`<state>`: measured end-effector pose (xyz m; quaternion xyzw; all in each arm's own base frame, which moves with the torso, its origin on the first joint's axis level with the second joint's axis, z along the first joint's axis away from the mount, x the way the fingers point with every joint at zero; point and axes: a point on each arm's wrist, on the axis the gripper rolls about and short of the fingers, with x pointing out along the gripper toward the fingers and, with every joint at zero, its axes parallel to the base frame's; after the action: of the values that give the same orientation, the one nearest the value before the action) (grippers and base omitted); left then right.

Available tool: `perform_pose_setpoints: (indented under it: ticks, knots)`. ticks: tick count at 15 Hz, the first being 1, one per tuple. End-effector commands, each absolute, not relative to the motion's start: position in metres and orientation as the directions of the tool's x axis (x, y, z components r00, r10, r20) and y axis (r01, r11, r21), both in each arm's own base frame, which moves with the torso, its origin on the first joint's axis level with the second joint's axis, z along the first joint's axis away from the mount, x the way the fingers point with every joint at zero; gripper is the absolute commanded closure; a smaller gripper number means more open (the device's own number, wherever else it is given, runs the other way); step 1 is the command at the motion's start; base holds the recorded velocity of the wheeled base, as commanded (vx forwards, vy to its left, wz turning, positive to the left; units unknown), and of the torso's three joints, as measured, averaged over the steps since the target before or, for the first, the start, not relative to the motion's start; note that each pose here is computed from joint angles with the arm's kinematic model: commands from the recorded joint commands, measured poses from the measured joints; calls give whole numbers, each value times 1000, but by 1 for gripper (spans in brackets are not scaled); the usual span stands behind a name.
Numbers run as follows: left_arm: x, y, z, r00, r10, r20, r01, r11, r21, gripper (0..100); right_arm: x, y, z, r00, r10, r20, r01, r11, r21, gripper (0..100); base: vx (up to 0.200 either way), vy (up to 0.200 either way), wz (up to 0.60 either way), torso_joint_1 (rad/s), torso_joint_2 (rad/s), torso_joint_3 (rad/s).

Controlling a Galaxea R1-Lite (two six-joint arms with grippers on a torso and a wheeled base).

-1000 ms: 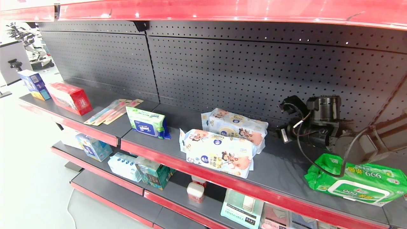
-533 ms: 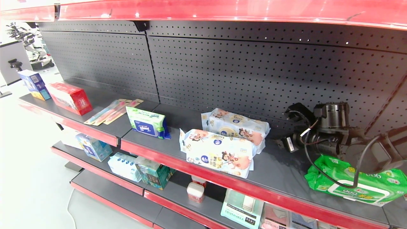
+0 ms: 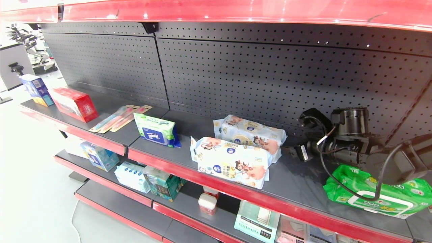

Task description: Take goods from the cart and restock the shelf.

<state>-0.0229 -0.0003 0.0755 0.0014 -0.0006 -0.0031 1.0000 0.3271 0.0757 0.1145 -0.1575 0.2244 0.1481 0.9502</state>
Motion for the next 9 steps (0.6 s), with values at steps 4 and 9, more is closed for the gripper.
perform_pose_setpoints:
  ticks: [4,9]
  knots:
    - [-23,0,75,1000,-6,0,6,1000,3,0,341,83,108,862,182,-473,-319,920,-227,0,0,0,0,0,0,0]
    - [-23,0,75,1000,-6,0,6,1000,3,0,339,78,113,870,166,-464,-299,926,-229,0,0,0,0,0,0,0]
